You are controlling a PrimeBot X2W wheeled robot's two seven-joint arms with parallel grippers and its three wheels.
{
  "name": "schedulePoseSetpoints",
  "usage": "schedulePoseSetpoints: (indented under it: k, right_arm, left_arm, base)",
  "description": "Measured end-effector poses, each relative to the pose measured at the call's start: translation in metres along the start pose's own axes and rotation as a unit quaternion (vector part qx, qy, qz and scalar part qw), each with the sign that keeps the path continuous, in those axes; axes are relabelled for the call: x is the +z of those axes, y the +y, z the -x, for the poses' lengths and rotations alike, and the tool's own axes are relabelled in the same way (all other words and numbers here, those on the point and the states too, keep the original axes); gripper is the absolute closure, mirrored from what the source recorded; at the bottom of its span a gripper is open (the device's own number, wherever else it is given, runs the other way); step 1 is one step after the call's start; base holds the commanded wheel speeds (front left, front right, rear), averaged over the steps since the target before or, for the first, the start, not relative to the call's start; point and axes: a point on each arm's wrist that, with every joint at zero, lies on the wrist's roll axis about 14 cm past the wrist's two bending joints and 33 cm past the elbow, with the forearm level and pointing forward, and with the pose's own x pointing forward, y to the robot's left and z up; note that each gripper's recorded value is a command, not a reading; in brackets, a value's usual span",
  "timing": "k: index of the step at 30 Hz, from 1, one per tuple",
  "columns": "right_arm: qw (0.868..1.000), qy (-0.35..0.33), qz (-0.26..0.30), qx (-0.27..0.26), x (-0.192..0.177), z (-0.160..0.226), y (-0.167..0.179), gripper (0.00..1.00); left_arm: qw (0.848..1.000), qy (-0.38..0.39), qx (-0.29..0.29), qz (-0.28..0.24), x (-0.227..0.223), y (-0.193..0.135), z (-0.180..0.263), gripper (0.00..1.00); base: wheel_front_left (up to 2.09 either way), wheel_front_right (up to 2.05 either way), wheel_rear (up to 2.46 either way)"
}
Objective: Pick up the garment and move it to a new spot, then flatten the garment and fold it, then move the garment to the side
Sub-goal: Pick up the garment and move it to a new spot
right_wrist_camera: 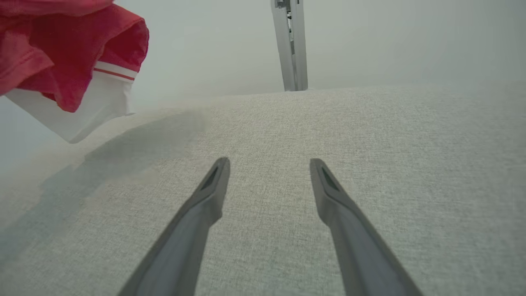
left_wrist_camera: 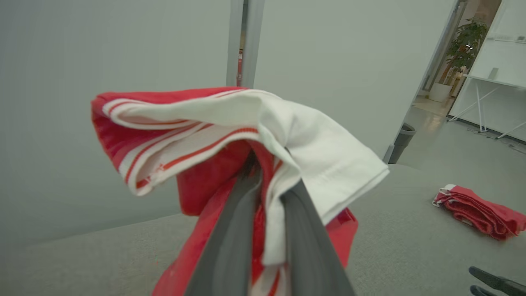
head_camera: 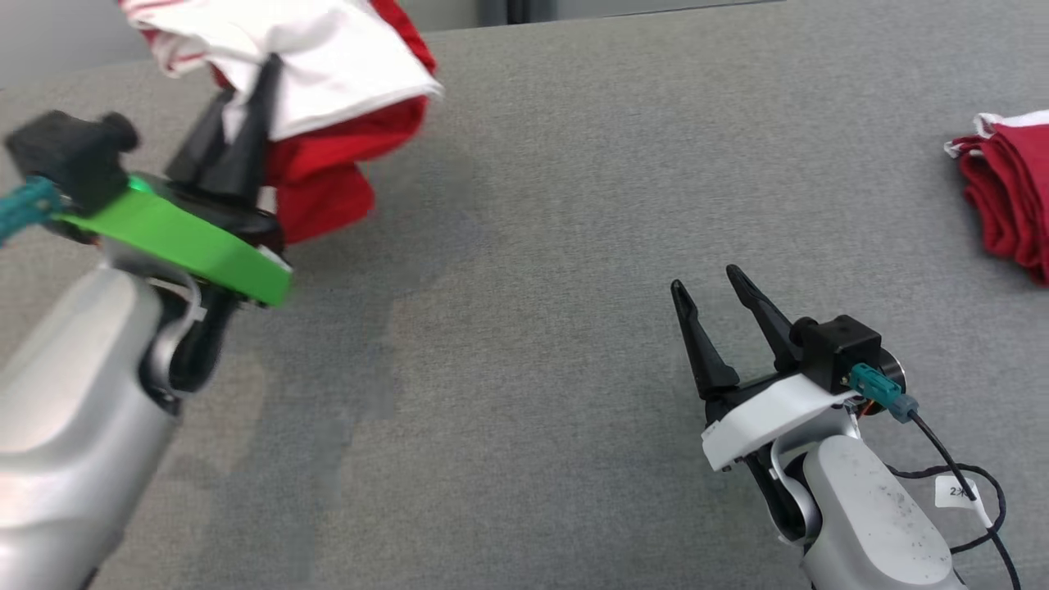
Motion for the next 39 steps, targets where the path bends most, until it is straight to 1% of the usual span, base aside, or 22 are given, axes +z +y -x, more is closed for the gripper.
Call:
schedulePoseSetpoints:
  k: [3,9,10,11,12,14,17,21,23,25,28,31,33,39]
  right_arm:
    - [1.000,-0.006,0.000,-0.015,0.006,0.010,-0.009,0.00]
    - [0.999,-0.014,-0.001,-0.046,0.014,0.029,-0.026,0.00]
    - [0.999,-0.015,-0.001,-0.052,0.015,0.033,-0.029,0.00]
    - [0.998,-0.015,0.000,-0.057,0.016,0.036,-0.032,0.00]
    - [0.998,-0.015,0.000,-0.061,0.016,0.039,-0.034,0.00]
    - [0.998,-0.019,0.002,-0.068,0.019,0.043,-0.038,0.00]
    - [0.997,-0.022,0.002,-0.075,0.022,0.048,-0.041,0.00]
    - [0.997,-0.026,-0.002,-0.073,0.025,0.050,-0.038,0.00]
    - [0.997,-0.025,-0.006,-0.071,0.023,0.050,-0.035,0.00]
    - [0.997,-0.023,-0.008,-0.067,0.022,0.050,-0.032,0.00]
    - [0.998,-0.022,-0.008,-0.066,0.021,0.051,-0.030,0.00]
    - [0.998,-0.016,-0.006,-0.064,0.018,0.055,-0.027,0.00]
    - [0.998,-0.014,-0.007,-0.064,0.016,0.058,-0.026,0.00]
    - [0.998,0.002,-0.013,-0.069,0.005,0.069,-0.024,0.00]
  left_arm:
    - [0.998,0.017,-0.043,0.039,-0.026,-0.042,-0.010,1.00]
    - [0.988,0.079,-0.085,0.105,-0.089,-0.099,-0.010,1.00]
    - [0.986,0.097,-0.088,0.108,-0.102,-0.105,-0.007,0.96]
    - [0.984,0.113,-0.086,0.110,-0.115,-0.108,-0.003,0.51]
    - [0.982,0.125,-0.081,0.113,-0.124,-0.108,0.000,0.00]
    - [0.982,0.142,-0.067,0.107,-0.137,-0.104,0.005,0.00]
    - [0.984,0.149,-0.035,0.086,-0.144,-0.083,0.013,0.00]
    - [0.985,0.156,0.020,0.075,-0.151,-0.055,0.039,0.00]
    - [0.985,0.154,0.043,0.060,-0.149,-0.040,0.051,0.00]
    - [0.986,0.141,0.078,0.041,-0.140,-0.018,0.063,0.00]
    - [0.984,0.124,0.125,0.006,-0.127,0.006,0.084,0.00]
    - [0.979,0.115,0.168,-0.028,-0.119,0.017,0.108,0.00]
    - [0.975,0.109,0.191,-0.036,-0.116,0.021,0.123,0.00]
    - [0.964,0.099,0.246,-0.031,-0.116,0.017,0.167,0.00]
  base:
    - [0.00,0.00,0.00]
    - [0.00,0.00,0.00]
    - [0.00,0.00,0.00]
    - [0.00,0.00,0.00]
    - [0.00,0.00,0.00]
    - [0.00,0.00,0.00]
    - [0.00,0.00,0.00]
    - [0.00,0.00,0.00]
    - [0.00,0.00,0.00]
    - [0.00,0.00,0.00]
    - [0.00,0.00,0.00]
    - [0.00,0.00,0.00]
    - [0.00,0.00,0.00]
    - [0.00,0.00,0.00]
